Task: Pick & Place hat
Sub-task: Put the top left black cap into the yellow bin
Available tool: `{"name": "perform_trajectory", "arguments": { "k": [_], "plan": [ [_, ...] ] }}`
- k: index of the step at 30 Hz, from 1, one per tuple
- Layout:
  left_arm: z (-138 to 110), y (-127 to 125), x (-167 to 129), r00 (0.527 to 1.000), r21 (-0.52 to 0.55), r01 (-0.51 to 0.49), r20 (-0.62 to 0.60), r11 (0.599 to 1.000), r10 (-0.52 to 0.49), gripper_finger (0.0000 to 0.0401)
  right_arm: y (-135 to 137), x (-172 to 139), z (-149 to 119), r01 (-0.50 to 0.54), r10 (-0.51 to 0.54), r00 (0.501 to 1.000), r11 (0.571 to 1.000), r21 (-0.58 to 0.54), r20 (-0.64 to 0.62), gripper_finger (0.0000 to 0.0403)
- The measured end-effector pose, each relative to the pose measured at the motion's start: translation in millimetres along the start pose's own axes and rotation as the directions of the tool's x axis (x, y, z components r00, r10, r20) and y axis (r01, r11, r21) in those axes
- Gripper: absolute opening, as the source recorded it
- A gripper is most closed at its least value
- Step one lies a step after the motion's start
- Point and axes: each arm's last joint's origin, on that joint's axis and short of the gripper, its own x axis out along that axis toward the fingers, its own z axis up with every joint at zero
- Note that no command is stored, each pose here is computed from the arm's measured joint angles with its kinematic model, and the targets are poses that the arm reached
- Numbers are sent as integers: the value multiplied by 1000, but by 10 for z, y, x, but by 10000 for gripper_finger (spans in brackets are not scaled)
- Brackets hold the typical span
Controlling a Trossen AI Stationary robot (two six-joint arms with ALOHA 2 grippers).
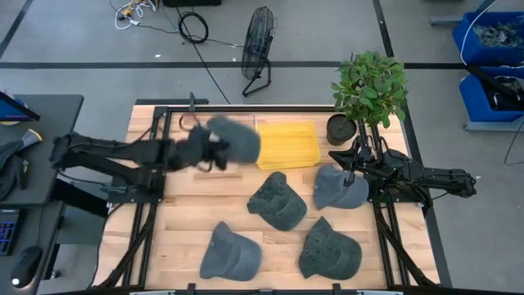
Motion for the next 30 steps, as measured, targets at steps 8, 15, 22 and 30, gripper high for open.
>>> {"name": "perform_trajectory", "arguments": {
  "k": [8, 15, 22, 30],
  "plan": [
    [364, -202, 831, 980, 152, 120, 137, 981, -142, 19, 0, 0, 1, 1, -1, 1000, 1000, 0, 1, 23],
    [437, -231, 1162, 989, 180, 62, 119, 982, -85, 16, -1, 0, 1, 2, -2, 1000, 1000, 10, 1, 23],
    [423, -116, 947, 991, 264, -130, 74, 956, 114, 17, 16, -1, 9, -55, 55, 998, 998, 44, 7, 23],
    [472, -167, 671, 999, 278, -33, 23, 960, 28, 18, 50, -35, 271, -142, 157, 949, 987, -74, 273, 47]
  ]
}}
